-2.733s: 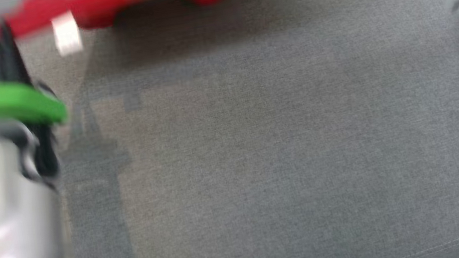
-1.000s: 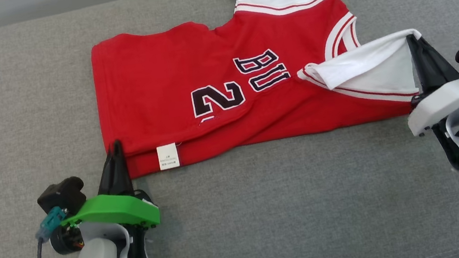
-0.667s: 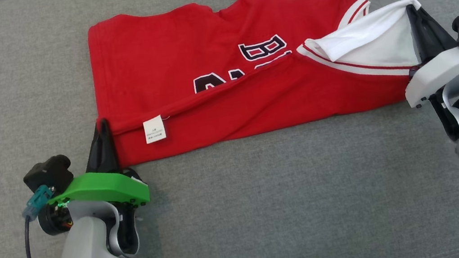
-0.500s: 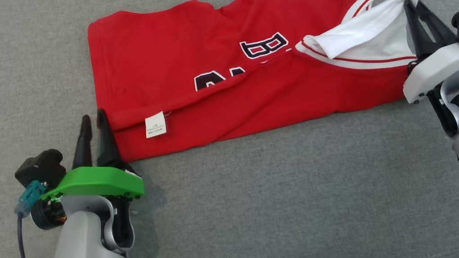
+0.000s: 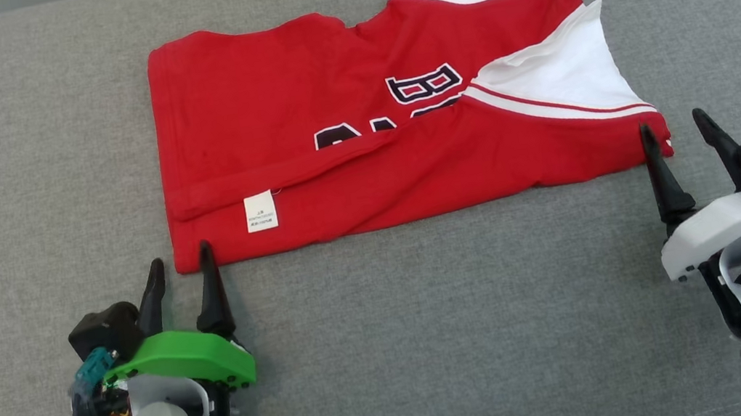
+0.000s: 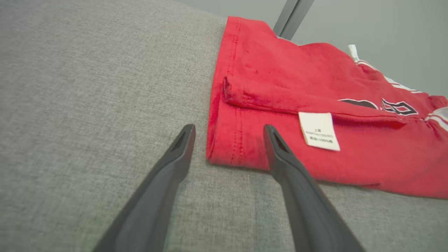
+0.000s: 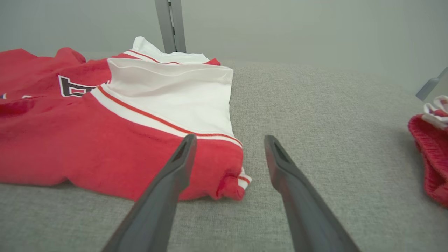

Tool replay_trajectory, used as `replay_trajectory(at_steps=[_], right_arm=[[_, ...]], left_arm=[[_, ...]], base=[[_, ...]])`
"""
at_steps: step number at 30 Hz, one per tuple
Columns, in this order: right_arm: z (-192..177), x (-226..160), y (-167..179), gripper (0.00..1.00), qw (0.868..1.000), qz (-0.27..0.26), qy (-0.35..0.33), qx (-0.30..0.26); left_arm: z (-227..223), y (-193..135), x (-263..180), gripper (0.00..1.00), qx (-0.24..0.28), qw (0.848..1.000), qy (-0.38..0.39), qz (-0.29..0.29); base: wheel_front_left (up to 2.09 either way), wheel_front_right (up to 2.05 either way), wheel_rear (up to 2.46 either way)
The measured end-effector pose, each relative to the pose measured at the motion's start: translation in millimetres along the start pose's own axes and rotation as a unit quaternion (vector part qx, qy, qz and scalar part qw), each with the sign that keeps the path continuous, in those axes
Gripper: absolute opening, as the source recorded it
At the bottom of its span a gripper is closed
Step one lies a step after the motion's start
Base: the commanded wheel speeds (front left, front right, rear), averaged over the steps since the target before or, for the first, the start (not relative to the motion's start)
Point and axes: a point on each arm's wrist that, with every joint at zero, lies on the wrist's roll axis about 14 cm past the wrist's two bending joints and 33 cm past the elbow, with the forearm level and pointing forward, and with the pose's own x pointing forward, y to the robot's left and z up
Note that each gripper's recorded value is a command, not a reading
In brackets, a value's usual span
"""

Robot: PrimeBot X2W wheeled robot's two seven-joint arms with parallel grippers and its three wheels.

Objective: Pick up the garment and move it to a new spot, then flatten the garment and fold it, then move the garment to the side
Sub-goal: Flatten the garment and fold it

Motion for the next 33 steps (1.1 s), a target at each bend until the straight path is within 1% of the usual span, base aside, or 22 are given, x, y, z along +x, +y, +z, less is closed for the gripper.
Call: replay_trajectory(at_steps=[5,10,14,15,16,17,18,19,20,27,30,33], right_arm=[[-22,-5,0,1.00,0.999,-0.007,0.033,0.005],[-34,-3,-5,1.00,0.998,-0.031,0.050,0.034],[-47,-2,-1,1.00,0.996,-0.031,0.072,0.045],[-48,-1,1,0.96,0.995,-0.032,0.075,0.050],[-49,-1,1,0.58,0.995,-0.033,0.076,0.053],[-51,1,2,0.44,0.995,-0.033,0.079,0.056],[-52,2,2,0.24,0.994,-0.034,0.081,0.060],[-53,3,3,0.00,0.994,-0.034,0.084,0.063],[-54,4,3,0.00,0.994,-0.034,0.086,0.065],[-52,9,7,0.00,0.993,-0.035,0.084,0.079],[-40,12,8,0.00,0.994,-0.032,0.065,0.079],[-19,15,9,0.00,0.996,-0.028,0.035,0.081]], left_arm=[[-13,8,2,1.00,0.015,1.000,0.023,0.012],[-25,11,4,1.00,0.021,0.999,0.047,0.013],[-34,11,5,1.00,0.028,0.998,0.064,0.008],[-37,11,5,1.00,0.028,0.997,0.069,0.007],[-38,10,5,0.81,0.030,0.997,0.073,0.005],[-40,9,6,0.62,0.033,0.997,0.077,0.002],[-41,9,6,0.45,0.033,0.996,0.079,0.002],[-42,9,7,0.31,0.033,0.996,0.082,0.001],[-44,8,7,0.00,0.034,0.996,0.085,-0.001],[-46,-1,10,0.00,0.021,0.995,0.094,-0.015],[-36,-8,13,0.00,0.016,0.996,0.080,-0.023],[-17,-15,15,0.00,0.001,0.998,0.051,-0.029]], base=[[0.00,0.00,0.00],[0.00,0.00,0.00],[0.00,0.00,0.00],[0.00,0.00,0.00],[0.00,0.00,0.00],[0.00,0.00,0.00],[0.00,0.00,0.00],[0.00,0.00,0.00],[0.00,0.00,0.00],[0.00,0.00,0.00],[0.00,0.00,0.00],[0.00,0.00,0.00]])
